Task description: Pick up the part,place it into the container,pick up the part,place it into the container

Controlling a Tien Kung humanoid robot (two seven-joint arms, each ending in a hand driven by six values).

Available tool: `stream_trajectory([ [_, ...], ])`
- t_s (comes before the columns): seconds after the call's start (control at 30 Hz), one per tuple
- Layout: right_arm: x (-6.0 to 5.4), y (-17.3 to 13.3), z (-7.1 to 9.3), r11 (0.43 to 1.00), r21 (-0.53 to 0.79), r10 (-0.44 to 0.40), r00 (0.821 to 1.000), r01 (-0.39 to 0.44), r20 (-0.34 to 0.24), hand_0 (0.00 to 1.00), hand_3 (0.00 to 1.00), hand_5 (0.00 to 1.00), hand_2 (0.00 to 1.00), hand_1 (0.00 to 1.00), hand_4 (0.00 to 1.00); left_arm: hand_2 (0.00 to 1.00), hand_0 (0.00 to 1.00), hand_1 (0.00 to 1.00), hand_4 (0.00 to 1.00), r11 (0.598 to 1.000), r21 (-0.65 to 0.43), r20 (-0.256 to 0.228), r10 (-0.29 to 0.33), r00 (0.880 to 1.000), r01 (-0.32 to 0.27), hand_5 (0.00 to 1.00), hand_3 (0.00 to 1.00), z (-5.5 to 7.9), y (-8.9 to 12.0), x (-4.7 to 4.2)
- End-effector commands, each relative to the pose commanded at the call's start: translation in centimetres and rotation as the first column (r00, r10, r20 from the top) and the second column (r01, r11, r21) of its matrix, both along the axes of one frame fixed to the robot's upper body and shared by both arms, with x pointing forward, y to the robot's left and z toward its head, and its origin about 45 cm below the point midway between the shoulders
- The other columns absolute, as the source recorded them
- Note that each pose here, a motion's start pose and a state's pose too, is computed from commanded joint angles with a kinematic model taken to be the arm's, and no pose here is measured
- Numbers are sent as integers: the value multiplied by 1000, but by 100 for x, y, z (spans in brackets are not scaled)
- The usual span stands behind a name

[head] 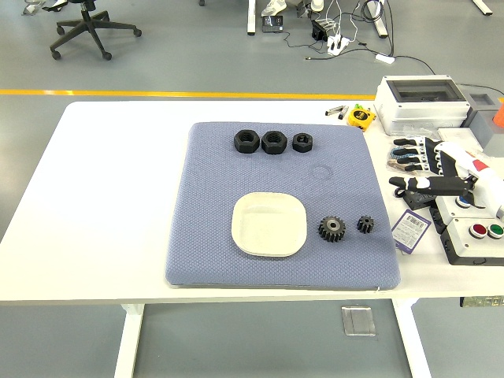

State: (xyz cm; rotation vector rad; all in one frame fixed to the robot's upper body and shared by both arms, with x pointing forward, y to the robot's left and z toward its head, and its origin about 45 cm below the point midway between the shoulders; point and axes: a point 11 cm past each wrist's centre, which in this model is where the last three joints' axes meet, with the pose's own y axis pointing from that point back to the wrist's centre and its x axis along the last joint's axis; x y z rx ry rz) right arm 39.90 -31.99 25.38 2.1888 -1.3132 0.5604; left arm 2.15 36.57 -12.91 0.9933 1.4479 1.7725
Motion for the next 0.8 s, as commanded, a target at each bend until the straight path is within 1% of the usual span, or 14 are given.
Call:
stream_trajectory([
  [0.1, 7, 31, 2, 999, -46, 28, 1000, -27, 13, 791, 826, 273, 785, 766, 998, 943, 982, 969, 689, 1000, 0, 1, 1, 1000, -1, 727, 716, 0, 1, -1],
  [0.13, 19, 87, 5, 990, -124, 75, 997, -71, 28, 791, 826, 273, 785, 766, 998, 943, 982, 969, 689, 1000, 0, 1, 3, 1000, -3, 727, 716, 0, 1, -5],
  [0.17, 25, 116, 3, 982, -164, 99, 995, -93, 33, 791, 826, 273, 785, 766, 998, 943, 982, 969, 689, 1000, 1, 2, 5, 1000, -5, 727, 716, -1, 0, -7],
  [0.2, 35, 158, -4, 970, -210, 129, 991, -119, 35, 791, 826, 273, 785, 766, 998, 943, 982, 969, 689, 1000, 1, 2, 7, 1000, -7, 727, 716, -1, 1, -10],
  [0.23, 39, 181, -13, 959, -249, 150, 988, -136, 37, 741, 818, 270, 762, 735, 998, 943, 981, 968, 688, 1000, 1, 2, 7, 1000, -7, 727, 715, -1, 2, -11],
  [0.37, 77, 260, -84, 890, -420, 212, 977, -178, 35, 741, 818, 270, 762, 735, 998, 943, 981, 968, 688, 1000, 5, 1, 4, 1000, -4, 727, 715, 3, 14, -6],
  [0.4, 87, 269, -104, 877, -445, 218, 976, -182, 30, 741, 818, 270, 762, 735, 998, 943, 981, 968, 688, 1000, 7, 0, 2, 1000, -2, 727, 715, 4, 18, -4],
  [0.43, 96, 275, -119, 868, -461, 221, 975, -185, 25, 706, 804, 275, 737, 705, 998, 942, 980, 966, 693, 1000, 8, 0, 2, 1000, -2, 734, 709, 4, 21, -3],
  [0.6, 159, 307, -233, 829, -522, 234, 972, -200, -1, 706, 804, 275, 737, 705, 998, 942, 980, 966, 693, 1000, 18, -1, 3, 1000, -3, 734, 709, 9, 42, -6],
  [0.63, 170, 311, -251, 827, -525, 233, 973, -200, -4, 685, 779, 273, 722, 690, 998, 937, 980, 963, 691, 1000, 19, -1, 3, 1000, -3, 732, 705, 9, 44, -7],
  [0.8, 246, 317, -399, 808, -555, 216, 976, -198, -34, 685, 779, 273, 722, 690, 998, 937, 980, 963, 691, 1000, 27, -5, -7, 1000, 8, 732, 705, 17, 69, 11],
])
